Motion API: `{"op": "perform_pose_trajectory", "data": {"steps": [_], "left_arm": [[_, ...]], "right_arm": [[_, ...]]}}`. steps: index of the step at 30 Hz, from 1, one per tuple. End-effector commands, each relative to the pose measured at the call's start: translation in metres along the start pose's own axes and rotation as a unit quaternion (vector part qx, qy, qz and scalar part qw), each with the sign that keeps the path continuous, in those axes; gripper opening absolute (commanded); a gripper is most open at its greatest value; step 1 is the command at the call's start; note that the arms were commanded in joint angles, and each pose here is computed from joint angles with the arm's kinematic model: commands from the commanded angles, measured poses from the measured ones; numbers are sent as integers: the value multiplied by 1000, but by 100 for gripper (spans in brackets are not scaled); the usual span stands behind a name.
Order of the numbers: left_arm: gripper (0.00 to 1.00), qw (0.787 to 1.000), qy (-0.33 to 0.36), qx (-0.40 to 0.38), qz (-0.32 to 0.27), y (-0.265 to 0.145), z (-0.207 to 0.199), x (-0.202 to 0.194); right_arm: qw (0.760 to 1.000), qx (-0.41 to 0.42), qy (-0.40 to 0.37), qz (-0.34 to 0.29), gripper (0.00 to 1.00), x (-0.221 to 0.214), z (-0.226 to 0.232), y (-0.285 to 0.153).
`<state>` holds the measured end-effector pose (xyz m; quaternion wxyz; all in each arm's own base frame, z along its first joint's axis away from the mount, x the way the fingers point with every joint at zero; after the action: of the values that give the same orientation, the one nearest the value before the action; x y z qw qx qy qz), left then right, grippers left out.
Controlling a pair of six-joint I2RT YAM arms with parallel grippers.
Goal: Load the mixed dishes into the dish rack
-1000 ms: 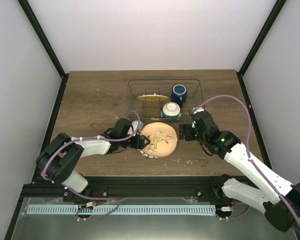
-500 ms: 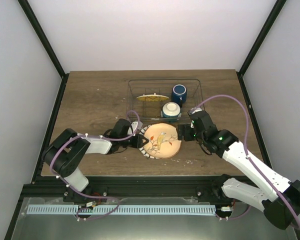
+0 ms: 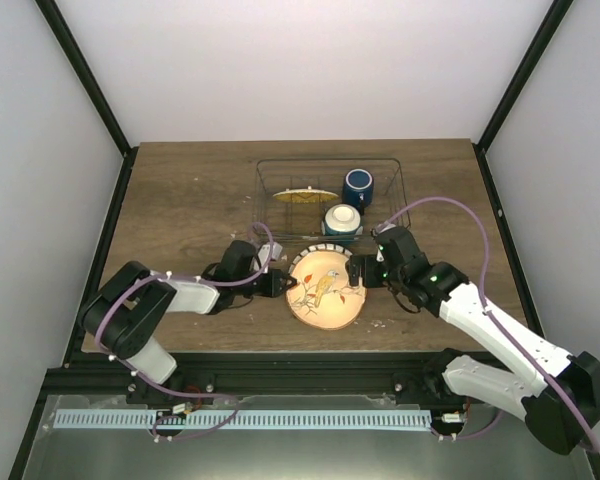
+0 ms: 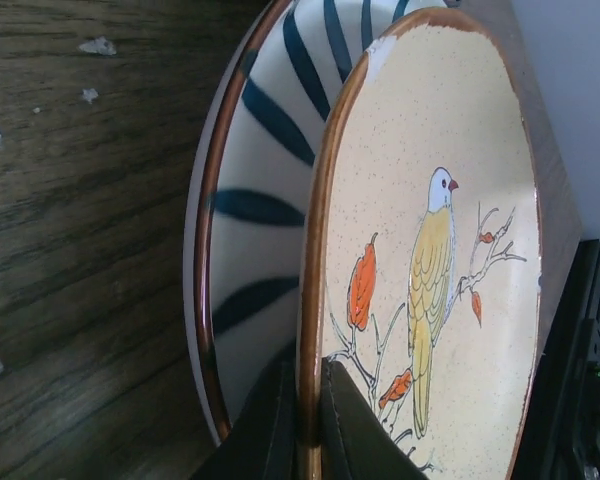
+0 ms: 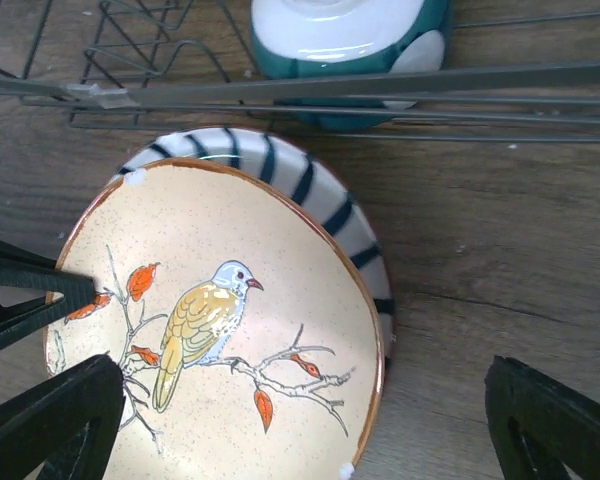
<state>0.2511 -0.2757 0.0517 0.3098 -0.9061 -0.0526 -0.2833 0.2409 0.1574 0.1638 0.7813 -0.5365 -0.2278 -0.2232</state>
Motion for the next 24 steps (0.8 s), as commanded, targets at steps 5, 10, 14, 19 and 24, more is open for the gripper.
{"op": "perform_pose_trajectory", "data": {"steps": [5,10,14,19,24], "left_arm": [[0,999,35,-22,-4,-24,-16,-5],[0,999,36,-18,-22,-37,-19,2],[0,998,40,-19,-37,-44,-25,7],[0,997,42,-13,-58,-61,-33,13],[0,995,61,-6,-81,-81,-46,24]], "right_arm": [[998,62,21,-8,100,4,23,0],[998,53,26,0,100,0,19,3],[998,55,31,1,100,-2,18,4],[997,71,30,7,100,-9,21,5],[993,117,26,16,100,-20,31,10]]}}
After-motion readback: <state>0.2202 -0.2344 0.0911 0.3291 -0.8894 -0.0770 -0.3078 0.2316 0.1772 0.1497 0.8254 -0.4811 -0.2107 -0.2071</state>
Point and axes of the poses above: each gripper's point midway between its finger pads, its own y axis out along the fingers, its own z axis along the line the jaws close on, x = y × z, the point moved 1 cm from there along -y, back along the fingers, and after that the axes turned 6 degrees about y, right-handed, at the moved point
